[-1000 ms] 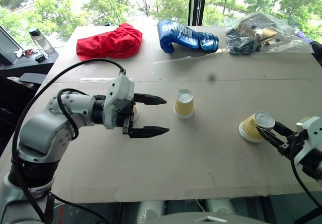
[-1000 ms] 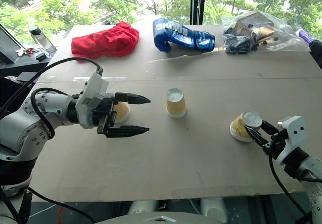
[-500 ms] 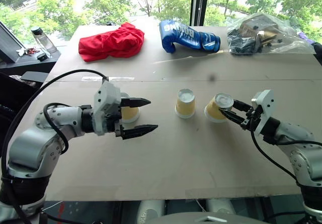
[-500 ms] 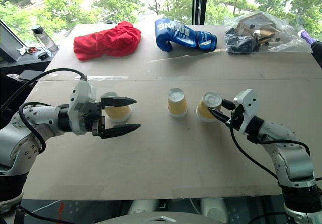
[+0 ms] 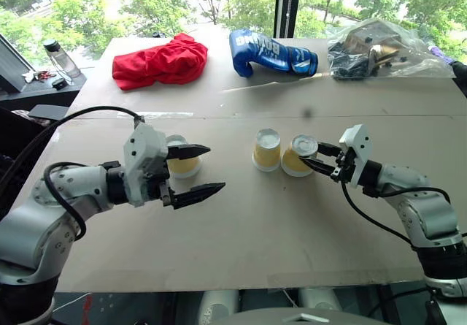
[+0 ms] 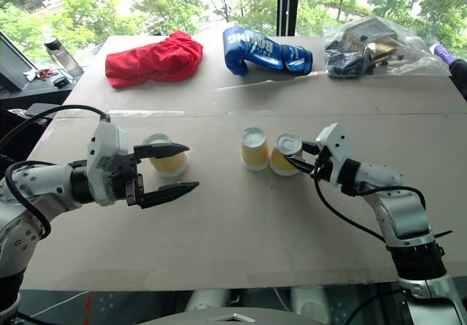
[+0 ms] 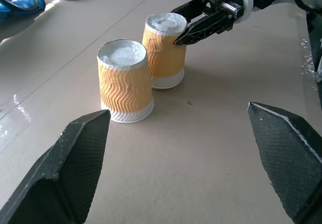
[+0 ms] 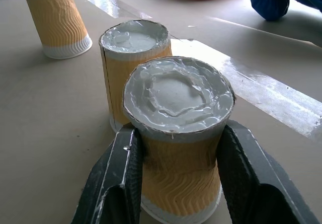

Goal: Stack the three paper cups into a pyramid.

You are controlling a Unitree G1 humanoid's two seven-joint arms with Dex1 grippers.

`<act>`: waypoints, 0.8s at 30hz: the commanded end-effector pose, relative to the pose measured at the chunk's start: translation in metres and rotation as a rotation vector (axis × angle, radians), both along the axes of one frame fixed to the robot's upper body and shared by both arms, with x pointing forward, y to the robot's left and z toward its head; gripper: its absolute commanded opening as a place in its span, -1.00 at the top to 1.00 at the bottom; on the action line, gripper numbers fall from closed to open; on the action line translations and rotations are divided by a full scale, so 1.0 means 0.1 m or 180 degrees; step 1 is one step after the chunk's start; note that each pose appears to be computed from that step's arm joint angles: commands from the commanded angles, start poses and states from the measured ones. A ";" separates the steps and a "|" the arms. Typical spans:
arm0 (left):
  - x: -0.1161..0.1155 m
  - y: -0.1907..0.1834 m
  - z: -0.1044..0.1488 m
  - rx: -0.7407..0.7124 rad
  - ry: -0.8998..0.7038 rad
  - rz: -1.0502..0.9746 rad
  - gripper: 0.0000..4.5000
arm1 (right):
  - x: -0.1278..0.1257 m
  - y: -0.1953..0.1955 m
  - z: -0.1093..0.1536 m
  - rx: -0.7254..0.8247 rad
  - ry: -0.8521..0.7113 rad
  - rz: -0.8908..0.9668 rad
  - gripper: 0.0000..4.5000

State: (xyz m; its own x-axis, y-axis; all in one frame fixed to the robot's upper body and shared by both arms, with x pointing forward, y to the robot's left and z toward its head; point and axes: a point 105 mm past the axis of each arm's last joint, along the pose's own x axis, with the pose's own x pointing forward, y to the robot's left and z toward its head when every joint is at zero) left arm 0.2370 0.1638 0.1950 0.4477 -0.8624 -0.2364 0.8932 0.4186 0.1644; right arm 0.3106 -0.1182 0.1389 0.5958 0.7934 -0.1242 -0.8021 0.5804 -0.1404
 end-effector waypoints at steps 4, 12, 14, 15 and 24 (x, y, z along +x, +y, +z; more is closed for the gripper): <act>-0.02 -0.05 0.09 -0.0001 -0.0117 -0.0055 -1.00 | 0.04 0.05 0.10 -0.0029 -0.0167 0.0056 0.37; 0.00 -0.06 0.09 -0.0002 -0.0113 -0.0088 -1.00 | 0.05 0.08 0.12 0.0065 -0.0051 0.0061 -0.45; -0.01 -0.07 0.09 -0.0005 -0.0108 -0.0099 -1.00 | 0.07 0.08 0.16 0.0126 -0.0086 0.0031 -0.82; -0.01 -0.07 0.09 -0.0015 -0.0102 -0.0108 -1.00 | 0.07 0.08 0.18 0.0152 -0.0103 0.0037 -0.98; -0.14 -0.13 0.16 -0.0372 -0.0250 -0.0138 -1.00 | -0.04 -0.09 0.26 0.0226 -0.0193 0.0043 -0.98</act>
